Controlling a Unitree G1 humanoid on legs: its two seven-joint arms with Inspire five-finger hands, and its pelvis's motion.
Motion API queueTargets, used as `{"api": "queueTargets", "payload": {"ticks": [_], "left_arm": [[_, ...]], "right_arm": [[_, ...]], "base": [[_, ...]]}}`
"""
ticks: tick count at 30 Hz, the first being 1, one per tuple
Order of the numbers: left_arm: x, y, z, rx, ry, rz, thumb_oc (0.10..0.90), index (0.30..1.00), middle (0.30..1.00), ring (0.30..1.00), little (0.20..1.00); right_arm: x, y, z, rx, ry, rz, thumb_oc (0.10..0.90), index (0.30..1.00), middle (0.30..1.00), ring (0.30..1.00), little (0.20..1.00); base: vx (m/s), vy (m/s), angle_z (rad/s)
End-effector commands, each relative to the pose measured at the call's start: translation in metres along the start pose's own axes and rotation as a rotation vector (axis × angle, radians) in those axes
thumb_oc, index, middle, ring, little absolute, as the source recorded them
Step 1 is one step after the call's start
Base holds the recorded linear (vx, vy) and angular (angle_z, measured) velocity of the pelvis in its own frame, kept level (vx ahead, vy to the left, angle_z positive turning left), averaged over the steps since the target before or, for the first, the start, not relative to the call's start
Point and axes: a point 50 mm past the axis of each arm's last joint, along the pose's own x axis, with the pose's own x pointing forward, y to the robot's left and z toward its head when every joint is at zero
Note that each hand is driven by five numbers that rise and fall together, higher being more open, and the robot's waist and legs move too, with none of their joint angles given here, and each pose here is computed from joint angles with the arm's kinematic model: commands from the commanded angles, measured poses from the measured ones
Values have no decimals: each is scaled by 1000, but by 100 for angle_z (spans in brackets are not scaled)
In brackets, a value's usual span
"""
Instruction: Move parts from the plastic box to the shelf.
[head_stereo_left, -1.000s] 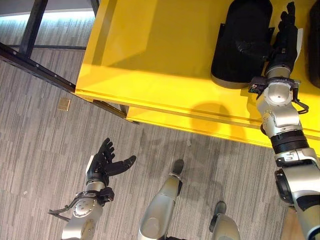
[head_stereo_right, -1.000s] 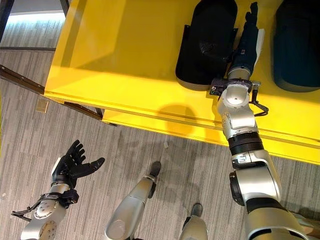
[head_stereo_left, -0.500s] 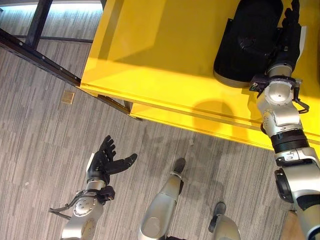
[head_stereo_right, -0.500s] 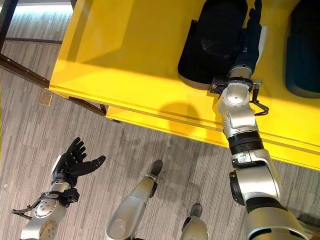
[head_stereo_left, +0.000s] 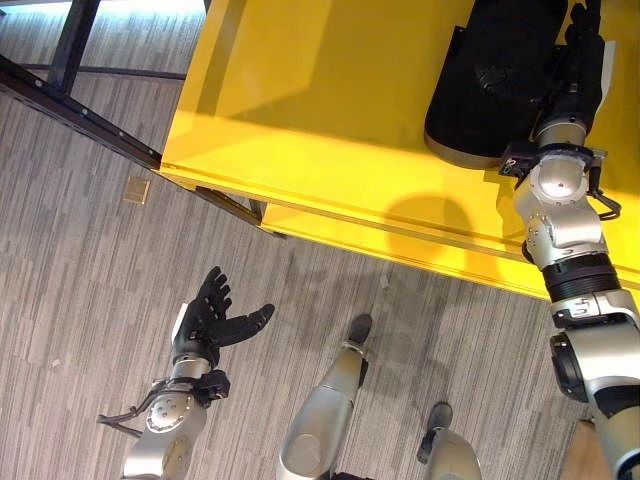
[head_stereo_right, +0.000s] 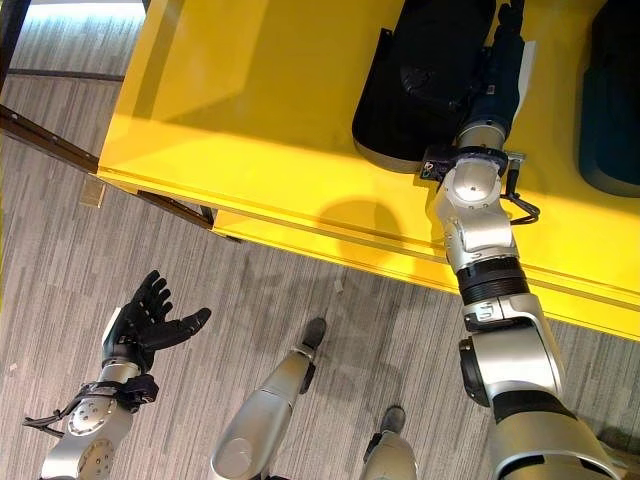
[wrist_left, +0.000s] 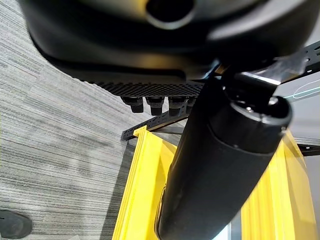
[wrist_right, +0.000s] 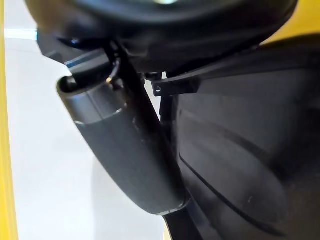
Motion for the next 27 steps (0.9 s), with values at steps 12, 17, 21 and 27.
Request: {"api": "queueTargets", "payload": {"ticks": [12, 17, 21, 27], "left_arm": [[-6, 16, 46, -5, -224, 39, 900, 1000, 1000, 1000, 1000], [-7, 18, 47, -5, -228, 44, 900, 1000, 1000, 1000, 1000], [-7, 18, 46, -9, -227, 46, 900, 1000, 1000, 1000, 1000], [-6, 20, 46, -11, -227, 52, 900, 1000, 1000, 1000, 1000]], "right_arm": [[26, 15, 78, -21, -274, 98, 900, 1000, 1000, 1000, 1000], [26, 16, 77, -46, -273, 112, 900, 1000, 1000, 1000, 1000], [27, 15, 76, -57, -268, 113, 900, 1000, 1000, 1000, 1000], [25, 15, 73, -60, -261, 119, 900, 1000, 1000, 1000, 1000]], "base": [[0, 0, 0], [0, 0, 0], [0, 0, 0], [0, 0, 0]]}}
